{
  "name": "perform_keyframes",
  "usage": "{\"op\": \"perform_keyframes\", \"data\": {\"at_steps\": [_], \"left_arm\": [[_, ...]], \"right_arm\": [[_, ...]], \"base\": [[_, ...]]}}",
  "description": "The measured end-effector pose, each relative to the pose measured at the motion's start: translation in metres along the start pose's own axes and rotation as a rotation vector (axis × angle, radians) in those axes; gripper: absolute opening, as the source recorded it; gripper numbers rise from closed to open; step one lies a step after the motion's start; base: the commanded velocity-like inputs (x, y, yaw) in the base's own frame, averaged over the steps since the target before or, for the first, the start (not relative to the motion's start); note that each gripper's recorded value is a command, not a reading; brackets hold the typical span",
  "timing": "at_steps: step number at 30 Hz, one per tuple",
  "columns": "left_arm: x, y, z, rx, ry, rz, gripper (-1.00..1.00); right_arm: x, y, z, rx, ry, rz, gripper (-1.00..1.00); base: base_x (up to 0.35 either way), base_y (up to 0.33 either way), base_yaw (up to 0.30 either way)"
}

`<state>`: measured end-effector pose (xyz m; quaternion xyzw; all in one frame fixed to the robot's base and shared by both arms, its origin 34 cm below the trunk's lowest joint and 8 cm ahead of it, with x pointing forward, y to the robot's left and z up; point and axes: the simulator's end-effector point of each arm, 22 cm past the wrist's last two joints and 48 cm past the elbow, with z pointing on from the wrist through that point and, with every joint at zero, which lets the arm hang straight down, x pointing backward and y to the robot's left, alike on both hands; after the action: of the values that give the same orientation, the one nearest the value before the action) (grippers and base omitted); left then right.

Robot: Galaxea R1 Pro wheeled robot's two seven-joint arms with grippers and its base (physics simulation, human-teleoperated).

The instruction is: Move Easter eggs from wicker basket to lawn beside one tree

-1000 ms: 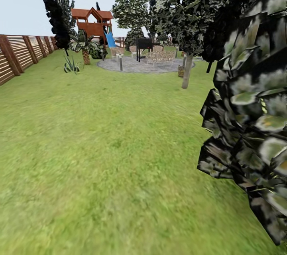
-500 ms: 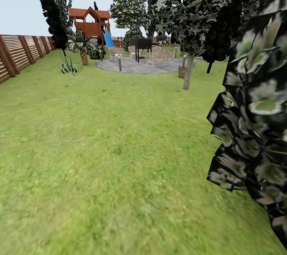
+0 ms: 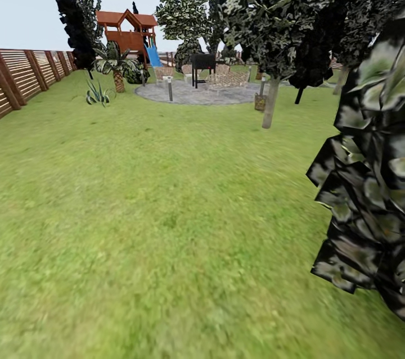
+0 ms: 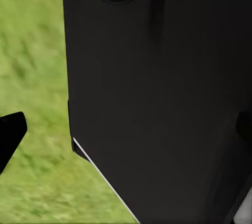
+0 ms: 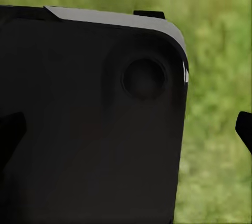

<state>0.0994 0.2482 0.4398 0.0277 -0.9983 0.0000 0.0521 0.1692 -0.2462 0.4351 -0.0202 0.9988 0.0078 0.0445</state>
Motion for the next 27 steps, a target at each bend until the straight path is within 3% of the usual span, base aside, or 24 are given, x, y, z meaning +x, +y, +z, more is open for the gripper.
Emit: {"op": "perform_keyframes", "data": {"at_steps": [27], "left_arm": [[0.0001, -0.0004, 0.0, 0.0, 0.0, 0.0, 1.0]], "right_arm": [[-0.0001, -0.0002, 0.0, 0.0, 0.0, 0.001, 1.0]], "base": [[0.314, 0.154, 0.0]]}}
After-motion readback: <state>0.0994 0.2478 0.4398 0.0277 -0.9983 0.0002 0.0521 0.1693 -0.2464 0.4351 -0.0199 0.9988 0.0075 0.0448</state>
